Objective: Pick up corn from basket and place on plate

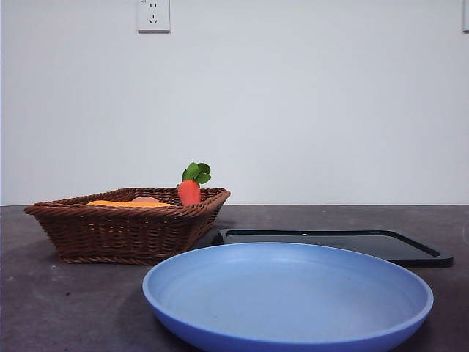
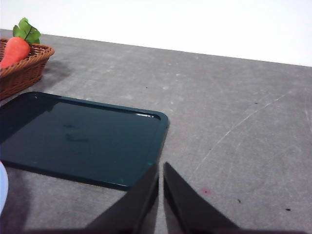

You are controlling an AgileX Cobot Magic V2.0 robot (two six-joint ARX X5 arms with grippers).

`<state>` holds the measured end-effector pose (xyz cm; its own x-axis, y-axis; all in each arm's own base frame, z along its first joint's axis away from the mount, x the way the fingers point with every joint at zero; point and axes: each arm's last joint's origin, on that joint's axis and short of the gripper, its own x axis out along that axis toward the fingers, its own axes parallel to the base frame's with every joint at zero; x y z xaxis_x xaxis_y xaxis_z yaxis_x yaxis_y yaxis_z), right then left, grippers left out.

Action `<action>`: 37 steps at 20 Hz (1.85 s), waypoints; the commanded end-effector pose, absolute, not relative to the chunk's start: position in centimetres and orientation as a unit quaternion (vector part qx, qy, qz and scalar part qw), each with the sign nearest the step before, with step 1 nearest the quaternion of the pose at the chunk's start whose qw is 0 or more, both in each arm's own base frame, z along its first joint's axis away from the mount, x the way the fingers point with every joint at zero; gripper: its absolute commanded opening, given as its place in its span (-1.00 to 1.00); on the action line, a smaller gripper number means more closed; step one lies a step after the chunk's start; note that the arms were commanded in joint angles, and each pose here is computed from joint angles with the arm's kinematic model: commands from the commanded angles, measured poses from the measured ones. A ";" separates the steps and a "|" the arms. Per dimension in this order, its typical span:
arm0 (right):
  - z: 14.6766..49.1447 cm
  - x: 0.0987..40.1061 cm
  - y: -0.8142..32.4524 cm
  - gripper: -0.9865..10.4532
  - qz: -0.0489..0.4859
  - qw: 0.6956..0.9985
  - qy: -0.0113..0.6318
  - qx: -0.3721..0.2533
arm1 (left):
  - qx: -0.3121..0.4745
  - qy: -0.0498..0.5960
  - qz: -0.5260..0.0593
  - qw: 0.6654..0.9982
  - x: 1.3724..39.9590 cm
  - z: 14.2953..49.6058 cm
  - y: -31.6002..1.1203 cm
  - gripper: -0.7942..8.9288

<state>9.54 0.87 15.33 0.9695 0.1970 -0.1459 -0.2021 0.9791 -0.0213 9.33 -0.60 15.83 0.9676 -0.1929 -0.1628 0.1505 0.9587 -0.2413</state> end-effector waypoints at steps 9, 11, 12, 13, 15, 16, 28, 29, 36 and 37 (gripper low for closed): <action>15.3 9.5 0.9 -0.82 0.101 0.981 0.089 0.141 | -0.215 0.117 -0.075 0.967 9.3 15.4 -0.6 -0.83; 15.2 9.5 1.0 -0.83 0.102 0.977 0.092 0.160 | -0.232 0.119 -0.084 0.962 9.3 15.4 -0.7 -0.83; 15.3 9.5 1.0 -0.82 0.108 0.975 0.093 0.170 | -0.240 0.120 -0.089 0.959 9.3 15.5 -0.7 -0.83; 15.4 9.5 1.0 -0.83 0.116 0.972 0.094 0.181 | -0.247 0.123 -0.100 0.956 9.2 15.5 -0.8 -0.83; 15.7 9.4 1.1 -0.83 0.130 0.966 0.097 0.203 | -0.261 0.129 -0.123 0.949 9.2 15.7 -0.9 -0.83; 16.0 9.3 1.2 -0.83 0.136 0.963 0.096 0.214 | -0.267 0.132 -0.133 0.945 9.1 15.9 -1.0 -0.83; 21.8 7.5 1.2 -0.83 0.152 0.955 0.113 0.228 | -0.274 0.155 -0.206 0.927 7.7 21.1 -1.4 -0.83; 22.3 7.4 1.2 -0.83 0.157 0.954 0.127 0.221 | -0.266 0.159 -0.210 0.927 7.5 21.6 -1.4 -0.83; 25.2 7.5 1.8 -0.83 0.233 0.923 0.205 0.229 | -0.211 0.218 -0.250 0.920 6.7 24.7 -1.6 -0.83; 25.9 7.6 1.9 -0.83 0.245 0.918 0.211 0.229 | -0.208 0.224 -0.259 0.916 6.7 25.1 -1.7 -0.83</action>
<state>7.65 1.81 24.95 0.7949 0.5291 -0.2971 -0.3228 0.7833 0.5313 6.77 -1.64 24.54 0.7709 -0.5570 -0.3089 0.3366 0.7680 -0.5448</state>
